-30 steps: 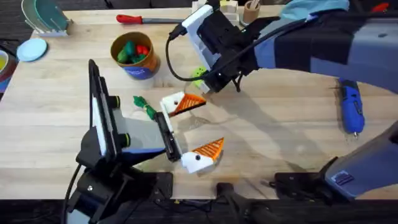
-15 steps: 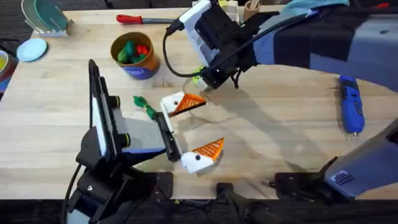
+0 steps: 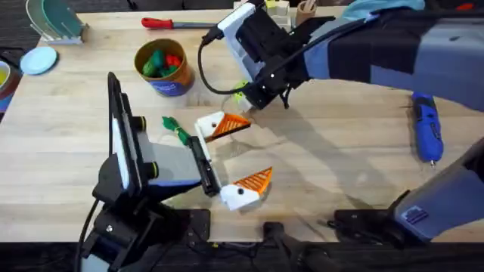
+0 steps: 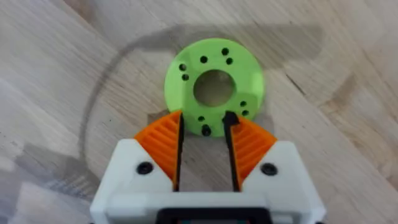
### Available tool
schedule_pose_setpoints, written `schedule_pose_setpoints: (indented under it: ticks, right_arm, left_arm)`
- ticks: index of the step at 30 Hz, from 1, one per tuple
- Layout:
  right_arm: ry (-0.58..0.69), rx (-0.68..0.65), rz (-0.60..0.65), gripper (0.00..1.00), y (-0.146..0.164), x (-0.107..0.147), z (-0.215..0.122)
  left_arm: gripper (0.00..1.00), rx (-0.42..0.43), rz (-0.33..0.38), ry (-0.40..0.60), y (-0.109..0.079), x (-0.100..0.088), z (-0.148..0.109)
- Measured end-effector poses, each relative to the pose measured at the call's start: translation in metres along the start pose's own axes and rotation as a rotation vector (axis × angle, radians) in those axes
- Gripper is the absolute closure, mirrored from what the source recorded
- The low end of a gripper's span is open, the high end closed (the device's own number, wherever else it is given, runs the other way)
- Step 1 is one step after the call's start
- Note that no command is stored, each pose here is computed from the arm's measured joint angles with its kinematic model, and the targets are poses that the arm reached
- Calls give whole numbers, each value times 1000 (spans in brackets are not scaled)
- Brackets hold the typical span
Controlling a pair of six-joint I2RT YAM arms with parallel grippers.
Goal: Pick up the gripper from the table and insert it into the empty holder that is missing its gripper. Then pick up a screw, insert it into the mounting hole, and use the screwdriver to tighten it. Finally, clean up the table by picking up the vegetable and placing it into the bucket.
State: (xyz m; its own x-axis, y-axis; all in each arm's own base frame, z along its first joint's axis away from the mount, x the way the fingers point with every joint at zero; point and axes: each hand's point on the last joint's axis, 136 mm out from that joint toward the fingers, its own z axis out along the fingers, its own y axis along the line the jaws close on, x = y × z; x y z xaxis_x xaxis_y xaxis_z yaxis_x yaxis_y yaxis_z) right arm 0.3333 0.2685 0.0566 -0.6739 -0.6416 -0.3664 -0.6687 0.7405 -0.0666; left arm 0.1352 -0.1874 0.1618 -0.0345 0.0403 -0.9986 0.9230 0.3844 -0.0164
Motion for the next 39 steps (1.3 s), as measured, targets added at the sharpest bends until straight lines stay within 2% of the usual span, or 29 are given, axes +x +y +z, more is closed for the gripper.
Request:
schedule_pose_setpoints:
  ticks: [11,17,26,33,39]
  right_arm:
    - [1,0,0,748,0,0,0]
    - [0,0,0,778,0,0,0]
    - [-3,1,0,984,0,-1,0]
    - [6,0,-1,994,0,-1,-3]
    - [-22,3,3,994,-3,-13,-9]
  left_arm:
    - [9,0,0,0,0,0,0]
    - [9,0,0,0,0,0,0]
    - [9,0,0,0,0,0,0]
    - [9,0,0,0,0,0,0]
    - [9,0,0,0,0,0,0]
